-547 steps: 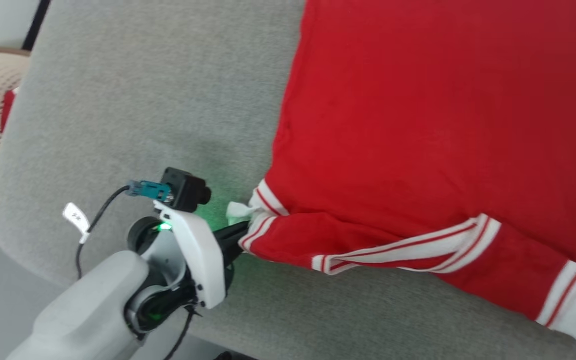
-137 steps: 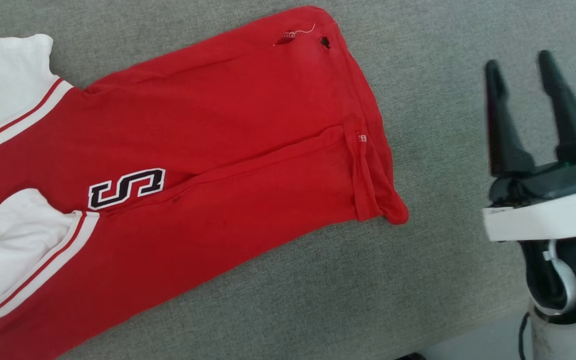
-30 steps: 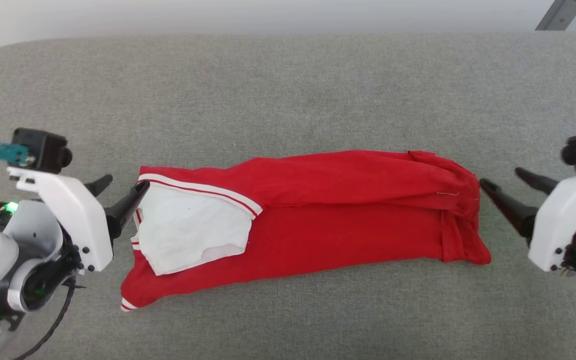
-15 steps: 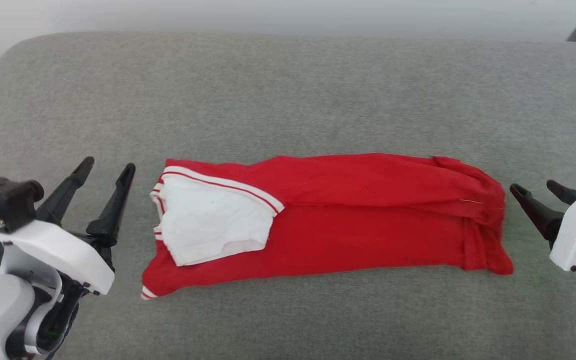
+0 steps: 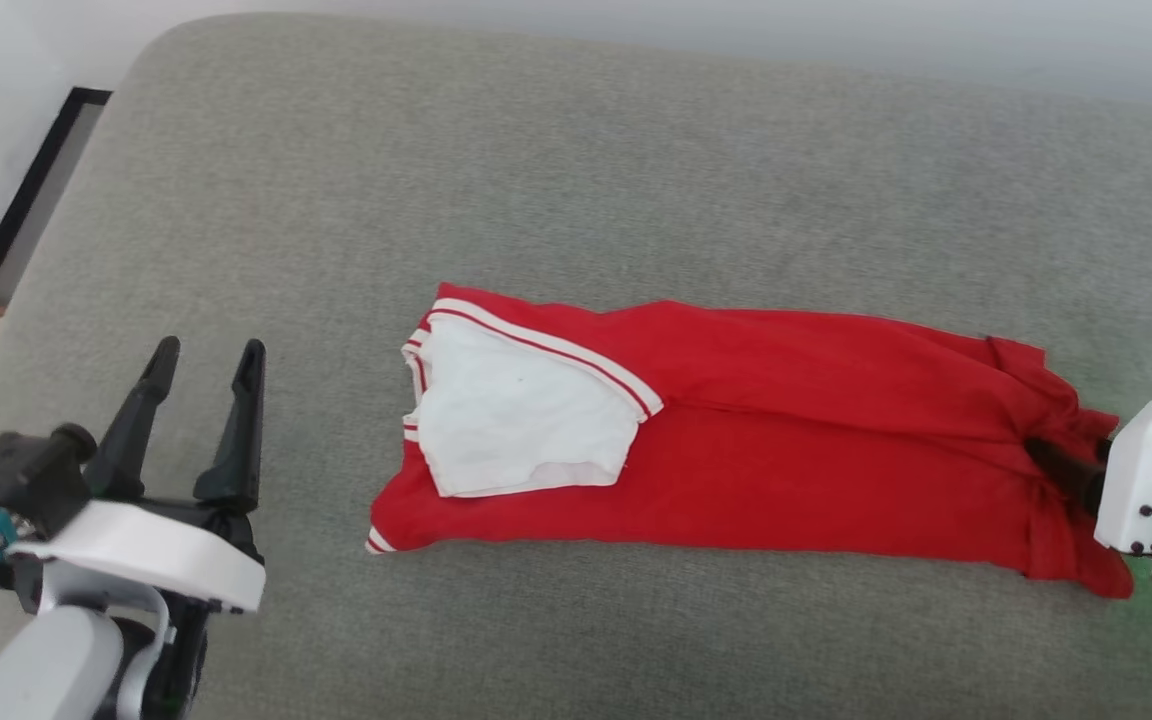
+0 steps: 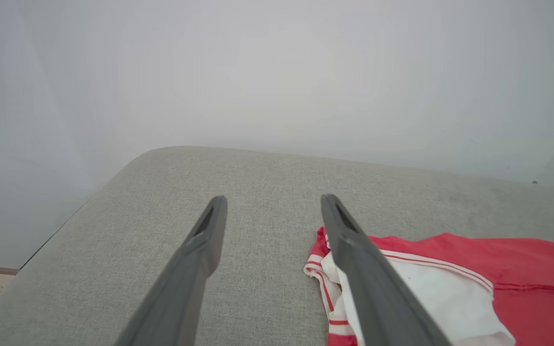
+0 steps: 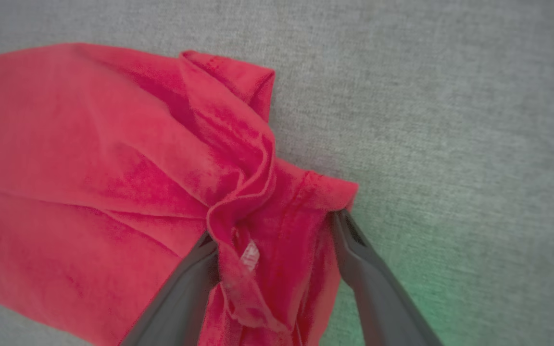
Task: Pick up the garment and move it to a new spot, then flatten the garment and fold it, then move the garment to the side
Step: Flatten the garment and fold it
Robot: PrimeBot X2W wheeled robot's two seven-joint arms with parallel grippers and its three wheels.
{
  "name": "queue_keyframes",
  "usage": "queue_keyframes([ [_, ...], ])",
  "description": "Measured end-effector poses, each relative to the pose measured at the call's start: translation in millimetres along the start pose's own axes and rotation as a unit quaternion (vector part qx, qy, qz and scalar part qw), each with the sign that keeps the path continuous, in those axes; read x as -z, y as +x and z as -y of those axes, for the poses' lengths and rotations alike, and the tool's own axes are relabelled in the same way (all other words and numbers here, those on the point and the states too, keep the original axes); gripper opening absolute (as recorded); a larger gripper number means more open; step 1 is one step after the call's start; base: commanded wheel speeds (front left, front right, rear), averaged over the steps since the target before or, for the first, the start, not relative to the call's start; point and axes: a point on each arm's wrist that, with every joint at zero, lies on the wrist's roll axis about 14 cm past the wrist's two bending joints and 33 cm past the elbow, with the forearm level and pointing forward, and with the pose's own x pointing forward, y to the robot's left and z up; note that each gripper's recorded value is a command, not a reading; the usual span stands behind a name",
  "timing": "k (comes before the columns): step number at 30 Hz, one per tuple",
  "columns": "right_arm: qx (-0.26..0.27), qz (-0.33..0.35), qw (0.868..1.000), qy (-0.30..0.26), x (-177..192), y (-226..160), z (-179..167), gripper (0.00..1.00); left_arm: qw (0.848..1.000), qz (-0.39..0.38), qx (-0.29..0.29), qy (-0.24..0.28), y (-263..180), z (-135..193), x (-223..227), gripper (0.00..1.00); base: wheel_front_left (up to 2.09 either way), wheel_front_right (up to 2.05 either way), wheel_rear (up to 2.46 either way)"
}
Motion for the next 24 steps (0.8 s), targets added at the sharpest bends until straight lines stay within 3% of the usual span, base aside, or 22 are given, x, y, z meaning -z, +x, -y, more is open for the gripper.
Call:
queue_keyframes([
  [8, -0.022, -0.077, 0.997, 0.001, 11.8, 22.6, -15.8, 1.00, 0.999, 0.030, -0.039, -0.002, -23.4, -15.9, 3.2, 1.00, 0.00, 0.00, 0.00],
  [9, -0.032, -0.085, 0.996, 0.005, 12.9, 23.3, -21.0, 0.51, 0.999, 0.033, -0.042, -0.007, -25.8, -16.6, 3.8, 1.00, 0.00, 0.00, 0.00],
  [11, -0.057, -0.099, 0.993, 0.007, 16.7, 25.2, -36.6, 0.00, 0.998, 0.037, -0.047, -0.008, -29.9, -18.4, 6.3, 1.00, 0.00, 0.00, 0.00],
  [17, -0.130, -0.102, 0.985, 0.037, 19.1, 26.2, -78.7, 0.00, 0.997, 0.037, -0.059, -0.025, -38.3, -21.6, 17.9, 1.00, 0.00, 0.00, 0.00],
  [24, -0.134, -0.070, 0.987, 0.046, 5.2, 15.0, -72.2, 0.00, 0.997, 0.040, -0.064, -0.031, -42.0, -21.2, 22.9, 1.00, 0.00, 0.00, 0.00],
])
